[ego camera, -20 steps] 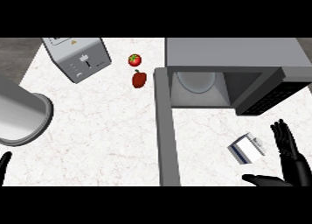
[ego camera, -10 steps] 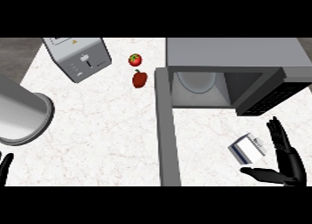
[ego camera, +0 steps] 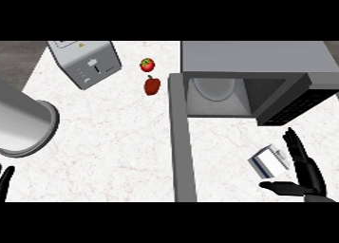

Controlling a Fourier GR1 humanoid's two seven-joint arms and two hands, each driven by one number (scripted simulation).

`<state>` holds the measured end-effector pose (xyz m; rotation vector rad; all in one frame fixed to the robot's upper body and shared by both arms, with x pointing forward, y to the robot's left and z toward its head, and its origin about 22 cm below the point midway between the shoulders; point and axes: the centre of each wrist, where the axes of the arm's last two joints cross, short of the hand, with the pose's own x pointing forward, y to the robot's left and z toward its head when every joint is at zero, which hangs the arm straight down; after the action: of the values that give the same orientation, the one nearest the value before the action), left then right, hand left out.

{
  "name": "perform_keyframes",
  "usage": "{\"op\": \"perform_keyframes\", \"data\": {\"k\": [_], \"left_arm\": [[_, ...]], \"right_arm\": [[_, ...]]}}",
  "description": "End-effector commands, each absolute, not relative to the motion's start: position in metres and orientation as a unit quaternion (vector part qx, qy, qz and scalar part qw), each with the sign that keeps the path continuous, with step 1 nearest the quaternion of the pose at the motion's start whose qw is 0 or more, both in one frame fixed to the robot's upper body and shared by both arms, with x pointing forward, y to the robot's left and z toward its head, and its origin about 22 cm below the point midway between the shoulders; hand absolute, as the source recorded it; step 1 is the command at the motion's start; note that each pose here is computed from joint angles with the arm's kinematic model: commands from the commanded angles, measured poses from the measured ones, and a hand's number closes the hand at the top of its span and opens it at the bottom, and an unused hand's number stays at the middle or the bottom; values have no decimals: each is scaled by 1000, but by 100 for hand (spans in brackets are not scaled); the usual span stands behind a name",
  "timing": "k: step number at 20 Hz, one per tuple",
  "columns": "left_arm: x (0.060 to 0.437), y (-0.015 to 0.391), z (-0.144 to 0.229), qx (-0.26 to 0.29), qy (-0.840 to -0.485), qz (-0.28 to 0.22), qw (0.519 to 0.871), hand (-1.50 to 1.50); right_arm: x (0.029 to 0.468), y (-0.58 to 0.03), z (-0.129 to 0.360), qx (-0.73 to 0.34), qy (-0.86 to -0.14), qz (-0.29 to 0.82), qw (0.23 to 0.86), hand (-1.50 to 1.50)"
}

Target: Pick up the milk, place it into the microwave and close the microwave

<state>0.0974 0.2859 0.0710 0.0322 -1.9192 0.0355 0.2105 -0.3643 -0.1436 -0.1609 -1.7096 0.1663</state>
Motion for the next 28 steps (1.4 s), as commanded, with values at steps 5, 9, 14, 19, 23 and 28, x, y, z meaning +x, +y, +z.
{"op": "perform_keyframes", "data": {"k": [5,9,14,19,23,28], "left_arm": [[100,295,61,-1,-817,12,576,-150],[101,296,78,15,-819,28,574,-150],[97,289,72,8,-818,21,575,-150],[91,299,63,12,-819,20,573,-150],[96,288,73,15,-821,21,571,-150],[84,297,65,22,-812,18,582,-150]], "right_arm": [[220,-345,-158,-24,-758,60,649,-150],[198,-351,-166,-34,-772,51,633,-150],[211,-348,-161,2,-780,14,626,-150],[217,-340,-160,53,-789,-27,612,150],[226,-334,-156,65,-798,-39,598,150],[228,-333,-153,79,-797,-70,595,150]]}}
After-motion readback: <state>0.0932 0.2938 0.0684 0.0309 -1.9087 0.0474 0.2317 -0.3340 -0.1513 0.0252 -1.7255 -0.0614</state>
